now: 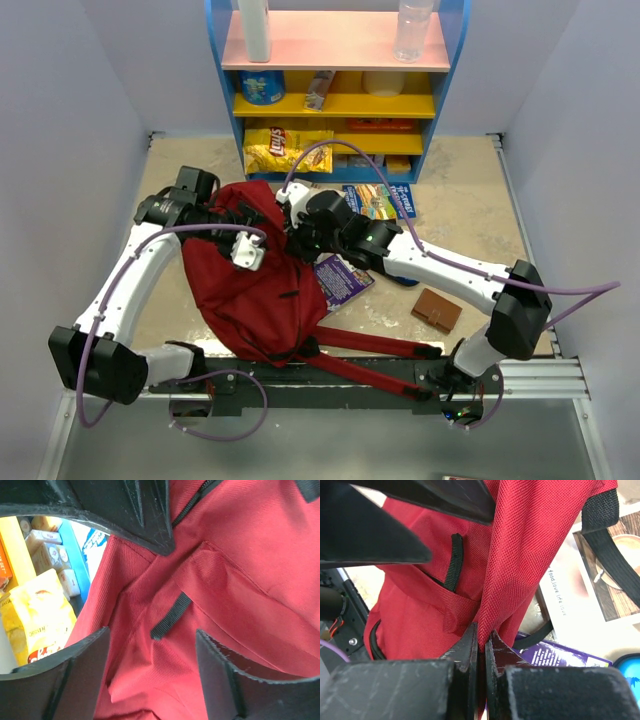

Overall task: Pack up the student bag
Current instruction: Unzip the student bag at the center of the board.

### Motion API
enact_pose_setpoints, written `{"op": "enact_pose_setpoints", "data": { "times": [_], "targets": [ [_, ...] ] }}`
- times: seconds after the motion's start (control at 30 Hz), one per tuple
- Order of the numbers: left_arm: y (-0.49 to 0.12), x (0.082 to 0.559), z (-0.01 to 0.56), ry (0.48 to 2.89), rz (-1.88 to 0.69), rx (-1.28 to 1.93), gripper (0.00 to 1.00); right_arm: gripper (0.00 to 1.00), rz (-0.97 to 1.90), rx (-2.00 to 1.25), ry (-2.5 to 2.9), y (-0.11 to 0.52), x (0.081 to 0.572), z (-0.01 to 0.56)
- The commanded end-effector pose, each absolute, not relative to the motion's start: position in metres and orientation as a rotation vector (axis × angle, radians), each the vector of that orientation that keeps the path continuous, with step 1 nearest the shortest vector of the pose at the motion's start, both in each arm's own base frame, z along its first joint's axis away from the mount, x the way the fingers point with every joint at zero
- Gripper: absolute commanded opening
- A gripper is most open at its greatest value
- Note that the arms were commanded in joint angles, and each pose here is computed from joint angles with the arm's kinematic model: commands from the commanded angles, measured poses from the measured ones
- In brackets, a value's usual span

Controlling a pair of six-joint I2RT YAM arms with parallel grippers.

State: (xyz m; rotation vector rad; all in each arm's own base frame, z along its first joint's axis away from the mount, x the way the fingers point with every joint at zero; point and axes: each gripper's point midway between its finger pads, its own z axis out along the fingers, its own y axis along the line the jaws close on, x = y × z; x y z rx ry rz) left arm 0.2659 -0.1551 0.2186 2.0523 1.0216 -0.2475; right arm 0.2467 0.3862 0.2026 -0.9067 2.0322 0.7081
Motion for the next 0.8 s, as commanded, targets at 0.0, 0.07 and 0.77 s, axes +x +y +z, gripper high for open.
{"op": "enact_pose_setpoints", "data": {
  "times": [0.0,0.07,0.77],
  "targets": [
    [-0.166,0.271,0.227,0.92,-0.204,2.073,0.7,0.0,0.775,-0.892,1.894,0.398,0.244,0.255],
    [-0.166,0.273,0.223,0.907,-0.182,2.088,0.66,0.0,0.787,-0.884,1.884,0.4,0.244,0.259],
    [-0.155,0.268,0.205,0.934,-0.168,2.182,0.24,0.0,0.816,-0.856,1.855,0.401,0.243,0.277]
  ]
}}
